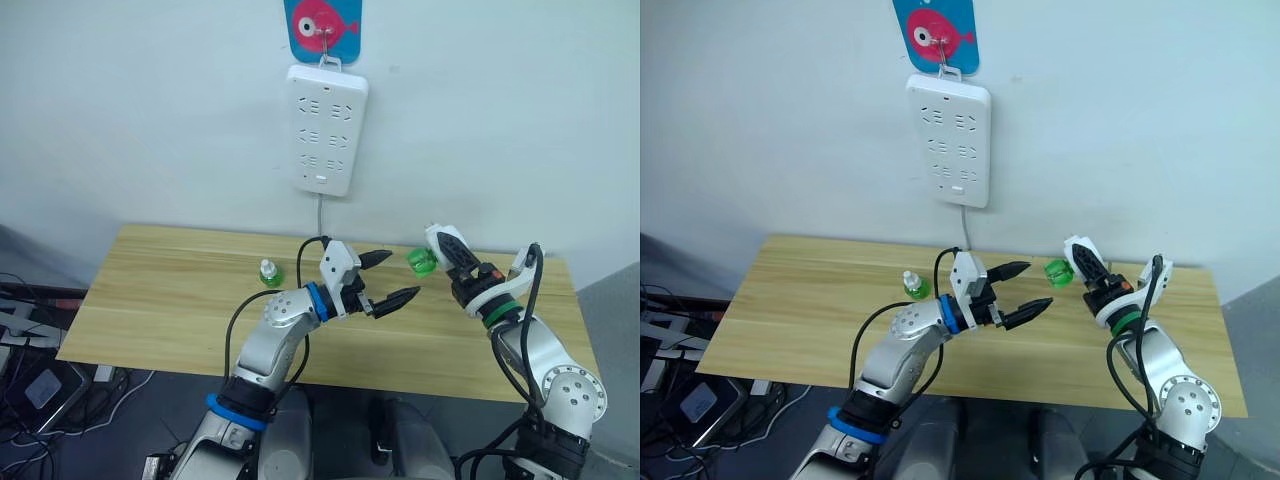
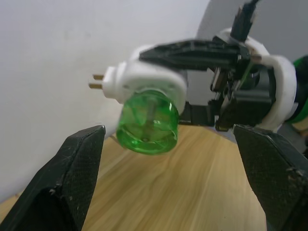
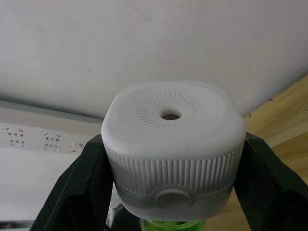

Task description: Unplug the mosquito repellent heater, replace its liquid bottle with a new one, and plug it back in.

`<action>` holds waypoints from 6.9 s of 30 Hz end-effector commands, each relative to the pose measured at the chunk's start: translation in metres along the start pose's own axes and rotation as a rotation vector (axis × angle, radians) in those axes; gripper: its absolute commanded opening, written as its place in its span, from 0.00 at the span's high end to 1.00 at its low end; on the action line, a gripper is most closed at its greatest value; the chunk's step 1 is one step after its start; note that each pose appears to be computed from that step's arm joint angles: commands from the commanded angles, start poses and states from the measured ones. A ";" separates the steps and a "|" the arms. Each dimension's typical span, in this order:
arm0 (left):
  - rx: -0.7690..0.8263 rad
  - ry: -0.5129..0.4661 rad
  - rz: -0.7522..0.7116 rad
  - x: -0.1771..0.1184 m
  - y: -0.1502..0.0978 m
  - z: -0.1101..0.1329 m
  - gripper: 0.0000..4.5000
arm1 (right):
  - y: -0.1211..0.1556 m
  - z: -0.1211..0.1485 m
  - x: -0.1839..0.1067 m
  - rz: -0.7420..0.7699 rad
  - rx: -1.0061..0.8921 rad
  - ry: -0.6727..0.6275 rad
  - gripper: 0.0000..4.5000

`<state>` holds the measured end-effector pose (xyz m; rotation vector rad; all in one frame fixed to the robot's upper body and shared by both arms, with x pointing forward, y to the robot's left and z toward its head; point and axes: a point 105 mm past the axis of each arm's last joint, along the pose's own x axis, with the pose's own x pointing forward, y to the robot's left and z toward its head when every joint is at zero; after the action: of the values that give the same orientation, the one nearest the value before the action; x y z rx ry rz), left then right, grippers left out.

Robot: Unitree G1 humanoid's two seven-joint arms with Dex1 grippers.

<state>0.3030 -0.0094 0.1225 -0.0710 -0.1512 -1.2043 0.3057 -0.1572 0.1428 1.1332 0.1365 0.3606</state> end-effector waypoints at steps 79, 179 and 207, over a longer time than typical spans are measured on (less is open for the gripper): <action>0.037 -0.101 0.046 0.020 0.007 0.008 0.49 | 0.033 -0.014 -0.007 0.095 0.008 0.023 0.33; 1.012 -0.279 -0.407 -0.019 -0.039 0.014 0.00 | 0.027 0.001 -0.071 0.216 -0.147 1.001 0.33; -1.063 0.072 -0.399 -0.016 0.007 0.041 0.50 | 0.033 -0.008 -0.082 0.229 -0.175 1.067 0.33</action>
<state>0.2801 -0.0049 0.1481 -0.7611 0.5156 -1.6786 0.2358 -0.1730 0.1741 0.7301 0.7857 1.1074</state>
